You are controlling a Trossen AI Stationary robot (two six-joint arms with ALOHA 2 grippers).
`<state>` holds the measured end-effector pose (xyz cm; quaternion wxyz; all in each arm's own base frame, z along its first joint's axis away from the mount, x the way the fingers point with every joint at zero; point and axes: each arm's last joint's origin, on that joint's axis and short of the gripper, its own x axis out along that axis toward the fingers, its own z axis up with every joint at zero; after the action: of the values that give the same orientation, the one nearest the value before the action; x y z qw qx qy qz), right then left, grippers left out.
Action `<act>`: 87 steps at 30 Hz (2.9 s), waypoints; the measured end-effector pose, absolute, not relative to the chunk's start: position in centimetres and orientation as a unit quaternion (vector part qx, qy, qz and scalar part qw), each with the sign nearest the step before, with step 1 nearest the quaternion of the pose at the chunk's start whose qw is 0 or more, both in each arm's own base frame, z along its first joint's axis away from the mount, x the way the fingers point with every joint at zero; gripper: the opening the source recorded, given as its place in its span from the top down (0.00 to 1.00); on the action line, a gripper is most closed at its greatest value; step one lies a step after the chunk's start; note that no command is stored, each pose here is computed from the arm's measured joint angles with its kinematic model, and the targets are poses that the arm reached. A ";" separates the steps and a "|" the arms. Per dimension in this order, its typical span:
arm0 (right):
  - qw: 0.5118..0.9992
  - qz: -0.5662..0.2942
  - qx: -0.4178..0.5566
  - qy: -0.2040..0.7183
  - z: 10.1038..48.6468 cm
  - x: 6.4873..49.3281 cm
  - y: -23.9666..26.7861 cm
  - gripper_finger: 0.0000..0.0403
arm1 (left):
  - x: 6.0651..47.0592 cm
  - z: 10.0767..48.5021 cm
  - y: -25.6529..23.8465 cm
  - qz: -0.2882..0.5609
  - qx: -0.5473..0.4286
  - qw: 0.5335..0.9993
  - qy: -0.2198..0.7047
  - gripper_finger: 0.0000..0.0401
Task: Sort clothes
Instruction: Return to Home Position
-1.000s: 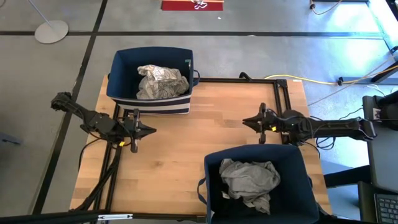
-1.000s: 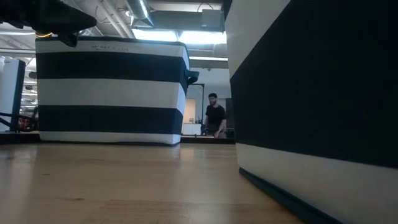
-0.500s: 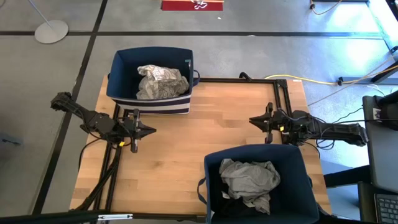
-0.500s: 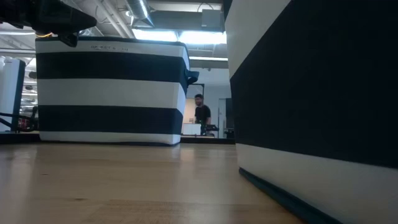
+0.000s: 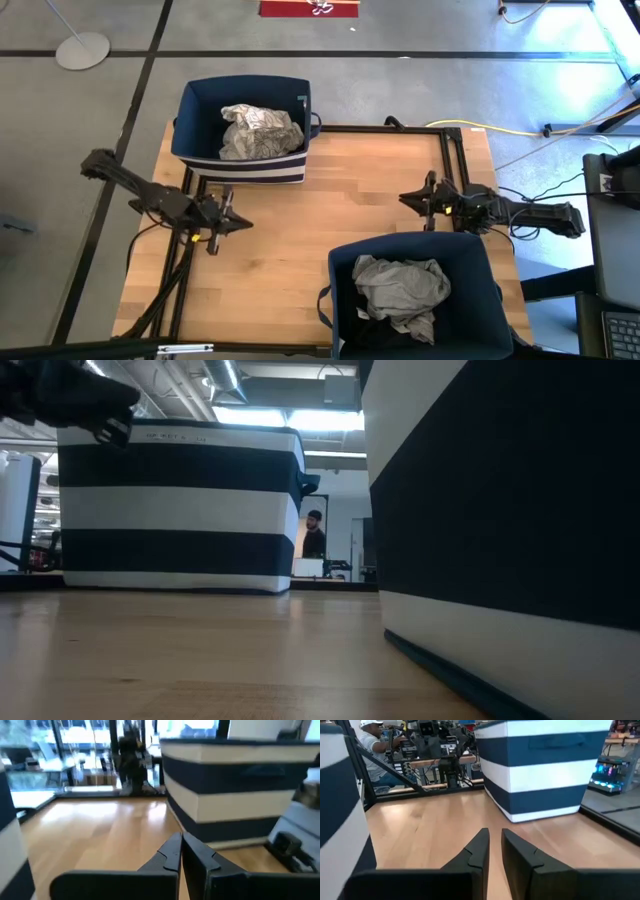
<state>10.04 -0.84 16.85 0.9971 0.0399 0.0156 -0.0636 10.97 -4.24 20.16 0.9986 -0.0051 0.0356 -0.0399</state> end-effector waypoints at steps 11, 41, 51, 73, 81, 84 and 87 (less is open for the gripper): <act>0.997 -0.063 0.041 -0.005 16.9 10.1 -0.8 0.88 | 11.3 18.4 -1.3 0.081 0.017 0.996 0.015 0.99; 0.997 -0.007 0.076 0.018 16.5 10.1 -0.5 0.88 | 9.7 17.0 -0.5 0.040 -0.012 0.999 -0.019 0.99; 0.998 -0.034 0.060 -0.012 17.0 9.6 -0.6 0.88 | 9.7 17.0 -0.5 0.040 -0.012 0.999 -0.019 0.99; 0.996 -0.070 0.052 -0.016 17.0 9.6 -0.9 0.88 | 9.7 17.0 -0.5 0.041 -0.012 0.999 -0.019 0.99; 0.996 -0.070 0.052 -0.016 17.0 9.6 -0.9 0.87 | 9.7 17.0 -0.5 0.041 -0.012 0.999 -0.019 0.99; 0.996 -0.070 0.052 -0.016 17.0 9.6 -0.9 0.87 | 9.7 17.0 -0.5 0.041 -0.012 0.999 -0.019 0.99; 0.996 -0.070 0.052 -0.016 17.0 9.6 -0.9 0.87 | 9.7 17.0 -0.5 0.041 -0.012 0.999 -0.019 0.99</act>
<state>9.63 -0.85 17.00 0.9961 0.0524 -0.0156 -0.0696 9.72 -0.47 16.98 0.9989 -0.0122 -0.0193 0.0408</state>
